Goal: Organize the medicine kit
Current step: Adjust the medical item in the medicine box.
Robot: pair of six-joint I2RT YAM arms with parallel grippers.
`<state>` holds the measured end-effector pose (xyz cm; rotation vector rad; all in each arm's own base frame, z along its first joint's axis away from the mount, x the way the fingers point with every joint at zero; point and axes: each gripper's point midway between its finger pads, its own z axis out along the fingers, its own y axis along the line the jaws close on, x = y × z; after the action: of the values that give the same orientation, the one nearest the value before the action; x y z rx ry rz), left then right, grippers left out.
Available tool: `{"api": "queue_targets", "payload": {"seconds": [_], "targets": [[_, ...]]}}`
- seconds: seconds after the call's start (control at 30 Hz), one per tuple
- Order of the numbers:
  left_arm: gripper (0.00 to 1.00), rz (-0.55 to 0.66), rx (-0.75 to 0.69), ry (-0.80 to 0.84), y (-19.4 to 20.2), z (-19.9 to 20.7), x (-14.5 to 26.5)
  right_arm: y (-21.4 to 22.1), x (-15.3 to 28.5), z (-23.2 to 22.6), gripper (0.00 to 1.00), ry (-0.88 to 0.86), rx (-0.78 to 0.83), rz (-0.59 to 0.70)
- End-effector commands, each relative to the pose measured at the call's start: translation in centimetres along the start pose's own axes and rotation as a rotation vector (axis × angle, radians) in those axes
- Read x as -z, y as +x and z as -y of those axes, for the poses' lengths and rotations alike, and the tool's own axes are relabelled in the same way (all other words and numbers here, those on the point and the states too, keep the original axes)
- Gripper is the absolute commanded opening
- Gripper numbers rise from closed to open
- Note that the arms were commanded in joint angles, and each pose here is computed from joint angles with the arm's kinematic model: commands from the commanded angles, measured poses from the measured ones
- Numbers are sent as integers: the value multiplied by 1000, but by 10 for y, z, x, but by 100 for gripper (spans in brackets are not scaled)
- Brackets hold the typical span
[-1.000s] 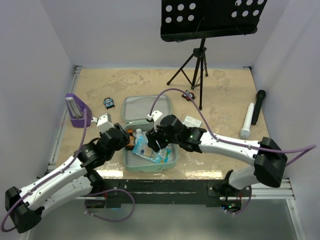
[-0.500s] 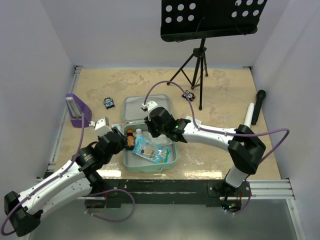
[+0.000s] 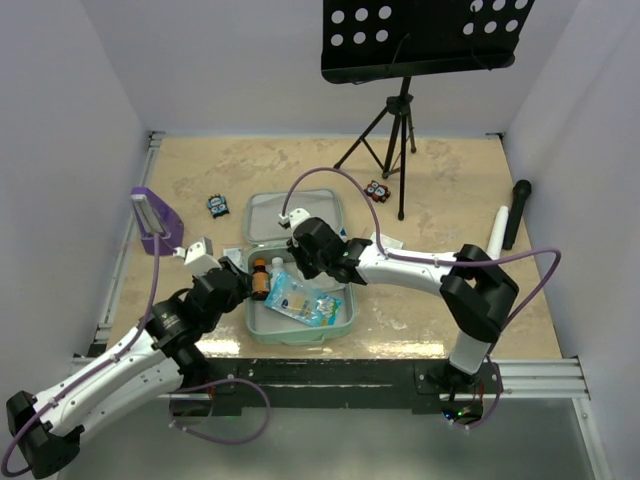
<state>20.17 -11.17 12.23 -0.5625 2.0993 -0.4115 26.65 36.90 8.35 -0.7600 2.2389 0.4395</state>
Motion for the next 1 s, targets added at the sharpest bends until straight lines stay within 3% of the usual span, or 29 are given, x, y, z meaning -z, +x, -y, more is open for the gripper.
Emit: {"api": "queue_targets", "payload": {"seconds": [0.0,0.97], "targets": [[48,24,16,-7,-3,0,-3,-5,-1,-17,14,-69,37,8],[47,-32,5,12,16,5,-15,69,41,-73,20,-291,252,-152]]}}
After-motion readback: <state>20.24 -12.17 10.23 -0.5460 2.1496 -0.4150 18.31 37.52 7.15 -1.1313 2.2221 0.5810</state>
